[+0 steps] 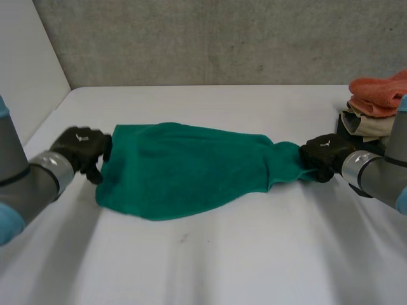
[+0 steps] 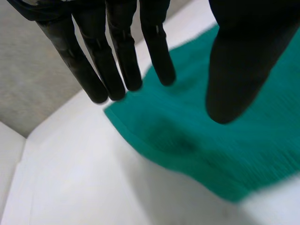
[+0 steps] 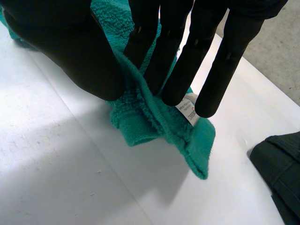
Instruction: Fold the laundry.
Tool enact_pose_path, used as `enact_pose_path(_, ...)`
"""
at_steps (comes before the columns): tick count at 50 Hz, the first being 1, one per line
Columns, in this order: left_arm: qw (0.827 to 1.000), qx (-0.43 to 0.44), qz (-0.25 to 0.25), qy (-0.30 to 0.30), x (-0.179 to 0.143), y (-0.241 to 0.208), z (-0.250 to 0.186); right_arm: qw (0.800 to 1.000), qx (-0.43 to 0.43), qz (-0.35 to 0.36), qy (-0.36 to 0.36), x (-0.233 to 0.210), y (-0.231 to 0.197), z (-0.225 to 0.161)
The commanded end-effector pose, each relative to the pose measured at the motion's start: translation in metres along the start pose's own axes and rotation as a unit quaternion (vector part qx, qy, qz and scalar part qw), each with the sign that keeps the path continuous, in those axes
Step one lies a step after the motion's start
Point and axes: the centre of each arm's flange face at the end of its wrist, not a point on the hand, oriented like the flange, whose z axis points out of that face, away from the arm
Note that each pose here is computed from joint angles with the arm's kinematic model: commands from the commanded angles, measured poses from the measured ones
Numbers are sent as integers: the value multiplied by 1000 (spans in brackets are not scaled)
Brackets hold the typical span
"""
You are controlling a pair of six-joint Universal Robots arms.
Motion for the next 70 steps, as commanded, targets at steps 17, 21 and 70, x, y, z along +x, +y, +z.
enact_pose_path(17, 994, -54, 65, 64, 37, 40, 26, 1000, -7, -5, -6, -9, 12, 1)
enact_pose_path(21, 994, -51, 70, 65, 40, 40, 36, 1000, -6, -5, -4, -9, 13, 1)
enact_pose_path(70, 996, 75, 26, -36, -46, -97, 33, 995, 45, -80, 35, 52, -101, -17)
